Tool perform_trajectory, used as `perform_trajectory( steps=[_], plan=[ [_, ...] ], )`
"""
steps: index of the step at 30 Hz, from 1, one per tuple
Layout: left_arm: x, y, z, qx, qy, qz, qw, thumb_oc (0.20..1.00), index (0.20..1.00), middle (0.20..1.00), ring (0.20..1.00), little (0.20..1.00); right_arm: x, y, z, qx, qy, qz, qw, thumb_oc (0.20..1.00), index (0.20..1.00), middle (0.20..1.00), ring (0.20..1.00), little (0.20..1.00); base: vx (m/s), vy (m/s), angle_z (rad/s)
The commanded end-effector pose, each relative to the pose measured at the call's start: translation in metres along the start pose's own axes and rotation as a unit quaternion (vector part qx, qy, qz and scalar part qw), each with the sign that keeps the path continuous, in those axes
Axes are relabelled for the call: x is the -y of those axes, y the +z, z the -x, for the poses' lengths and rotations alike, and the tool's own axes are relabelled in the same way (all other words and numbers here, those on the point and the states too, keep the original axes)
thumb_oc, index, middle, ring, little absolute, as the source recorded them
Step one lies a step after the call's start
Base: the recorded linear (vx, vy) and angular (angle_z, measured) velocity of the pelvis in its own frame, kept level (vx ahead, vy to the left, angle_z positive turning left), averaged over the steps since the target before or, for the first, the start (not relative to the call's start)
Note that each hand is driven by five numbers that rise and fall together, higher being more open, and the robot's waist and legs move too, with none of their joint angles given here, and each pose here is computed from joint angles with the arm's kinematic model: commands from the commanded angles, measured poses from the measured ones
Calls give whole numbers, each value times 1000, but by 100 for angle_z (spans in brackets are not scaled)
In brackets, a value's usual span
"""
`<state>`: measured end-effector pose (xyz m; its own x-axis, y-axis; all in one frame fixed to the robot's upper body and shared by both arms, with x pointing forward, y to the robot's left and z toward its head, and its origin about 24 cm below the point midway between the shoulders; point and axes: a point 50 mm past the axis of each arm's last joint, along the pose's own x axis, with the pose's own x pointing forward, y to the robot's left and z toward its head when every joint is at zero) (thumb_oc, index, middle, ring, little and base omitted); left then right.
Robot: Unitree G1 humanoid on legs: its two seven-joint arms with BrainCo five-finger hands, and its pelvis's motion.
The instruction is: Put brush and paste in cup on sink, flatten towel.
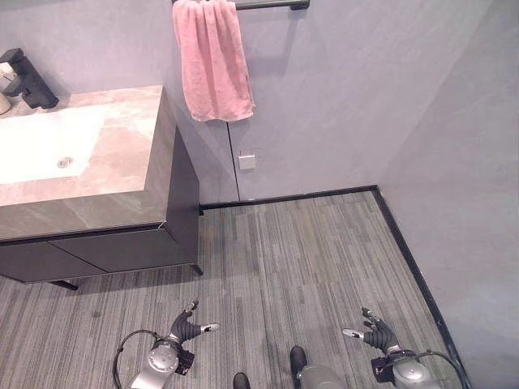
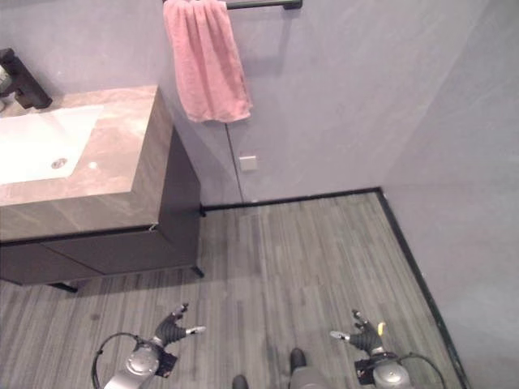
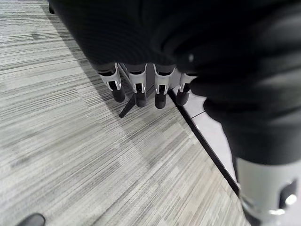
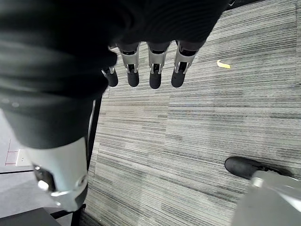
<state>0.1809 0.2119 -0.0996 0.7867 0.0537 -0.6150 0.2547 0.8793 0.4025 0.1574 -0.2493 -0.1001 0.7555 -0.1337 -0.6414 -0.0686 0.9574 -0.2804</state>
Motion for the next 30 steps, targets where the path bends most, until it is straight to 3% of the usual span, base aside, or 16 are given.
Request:
perform_trajectory(
  steps=[1, 16, 23, 30],
  plan=[
    [-17, 10, -2, 32, 25, -36, 999, 1000, 1000, 1000, 1000, 1000, -9, 14, -4, 35, 4, -3, 999, 1000, 1000, 1000, 1000, 1000, 77, 53, -8],
    [-5, 8, -10, 11, 19, 1, 1000, 1000, 1000, 1000, 1000, 1000, 5, 5, -1, 19, -14, -11, 1000, 1000, 1000, 1000, 1000, 1000, 242, -105, 26],
    [1, 20, -17, 21, 15, 29, 999, 1000, 1000, 1000, 1000, 1000, 22, 11, 0, 32, -29, 12, 999, 1000, 1000, 1000, 1000, 1000, 196, -262, 37],
    [1, 11, -13, 10, 25, 45, 999, 1000, 1000, 1000, 1000, 1000, 19, 3, 1, 13, -21, 54, 998, 1000, 1000, 1000, 1000, 1000, 348, 12, -19]
  ],
)
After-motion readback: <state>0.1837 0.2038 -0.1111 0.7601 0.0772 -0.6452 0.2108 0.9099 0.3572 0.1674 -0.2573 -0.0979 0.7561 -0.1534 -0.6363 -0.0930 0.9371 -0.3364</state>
